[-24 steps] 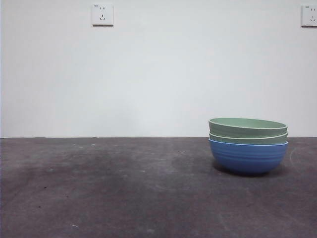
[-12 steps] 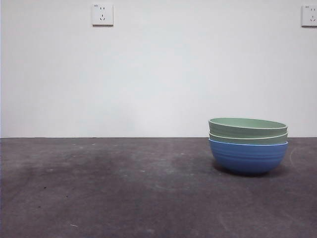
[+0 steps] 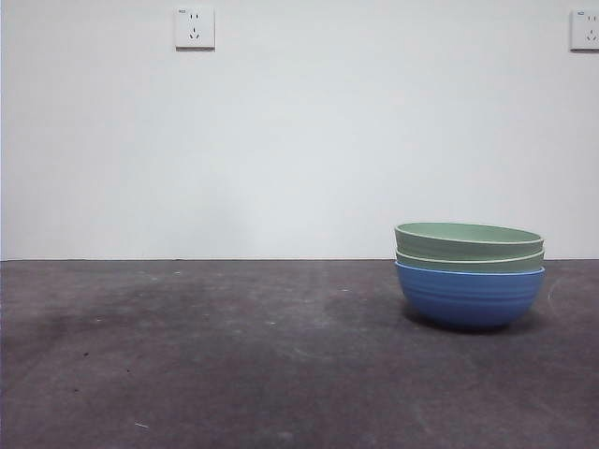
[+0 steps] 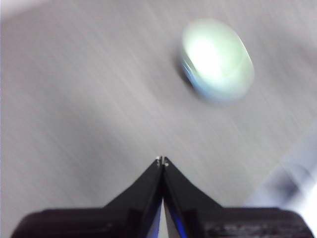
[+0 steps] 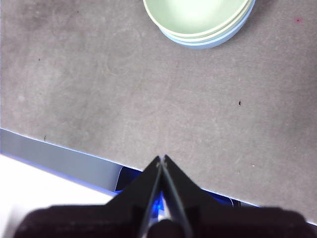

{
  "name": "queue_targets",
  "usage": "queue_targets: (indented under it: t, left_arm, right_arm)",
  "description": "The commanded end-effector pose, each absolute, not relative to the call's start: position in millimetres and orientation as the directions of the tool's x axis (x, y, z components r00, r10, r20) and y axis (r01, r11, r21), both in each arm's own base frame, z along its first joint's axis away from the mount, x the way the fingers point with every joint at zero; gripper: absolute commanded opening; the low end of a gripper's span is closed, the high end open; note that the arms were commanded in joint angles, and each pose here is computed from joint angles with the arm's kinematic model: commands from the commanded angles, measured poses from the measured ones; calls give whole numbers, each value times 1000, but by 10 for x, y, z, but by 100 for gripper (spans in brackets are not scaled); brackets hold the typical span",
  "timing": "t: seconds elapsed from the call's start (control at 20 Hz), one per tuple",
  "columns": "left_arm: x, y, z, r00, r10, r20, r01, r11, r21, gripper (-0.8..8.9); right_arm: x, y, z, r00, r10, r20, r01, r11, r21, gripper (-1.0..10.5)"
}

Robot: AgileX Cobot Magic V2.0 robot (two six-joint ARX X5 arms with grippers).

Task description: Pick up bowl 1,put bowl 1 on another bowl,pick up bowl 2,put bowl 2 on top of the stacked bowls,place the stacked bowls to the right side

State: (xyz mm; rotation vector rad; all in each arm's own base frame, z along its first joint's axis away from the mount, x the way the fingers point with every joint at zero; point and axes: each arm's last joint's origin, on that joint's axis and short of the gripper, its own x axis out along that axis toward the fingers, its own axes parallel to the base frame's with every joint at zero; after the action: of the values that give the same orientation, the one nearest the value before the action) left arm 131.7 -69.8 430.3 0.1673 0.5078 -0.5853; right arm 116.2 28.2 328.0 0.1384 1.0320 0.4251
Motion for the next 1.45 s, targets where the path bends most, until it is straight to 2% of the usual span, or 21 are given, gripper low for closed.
queue_targets:
  t: [0.05, 0.15, 0.25, 0.4, 0.65, 0.85, 1.25, 1.45]
  left_arm:
    - [1217, -493, 4429, 862, -444, -244, 479, 872, 106, -4]
    - [1113, -331, 4374, 931, -363, -39, 364, 922, 132, -3]
    - [1009, -206, 4172, 955, -271, 119, 251, 954, 164, -3]
    - [915, -106, 3678, 955, -183, 233, 136, 969, 205, -4]
    - [932, -46, 2708, 975, -120, 185, 83, 977, 198, -3]
    - [980, -43, 2192, 988, -117, 100, 96, 977, 192, -4]
    - [970, -40, 1775, 992, -114, 56, 102, 978, 184, -4]
    - [973, -41, 1618, 993, -118, -27, 121, 984, 129, -4]
  right_arm:
    - [1167, 285, 3258, 438, 403, -804, -284, 910, 302, 6]
    - [1167, 285, 3258, 438, 403, -804, -285, 910, 302, 6]
    - [1167, 285, 3258, 438, 403, -804, -284, 910, 302, 6]
    - [1167, 285, 3258, 438, 403, -804, -285, 910, 302, 6]
    - [1167, 285, 3258, 438, 403, -804, -284, 910, 302, 6]
    - [1167, 285, 3258, 438, 403, -804, -285, 910, 302, 6]
    - [1167, 285, 3258, 438, 403, -804, -285, 910, 302, 6]
    - [1167, 285, 3258, 438, 403, -804, -285, 910, 302, 6]
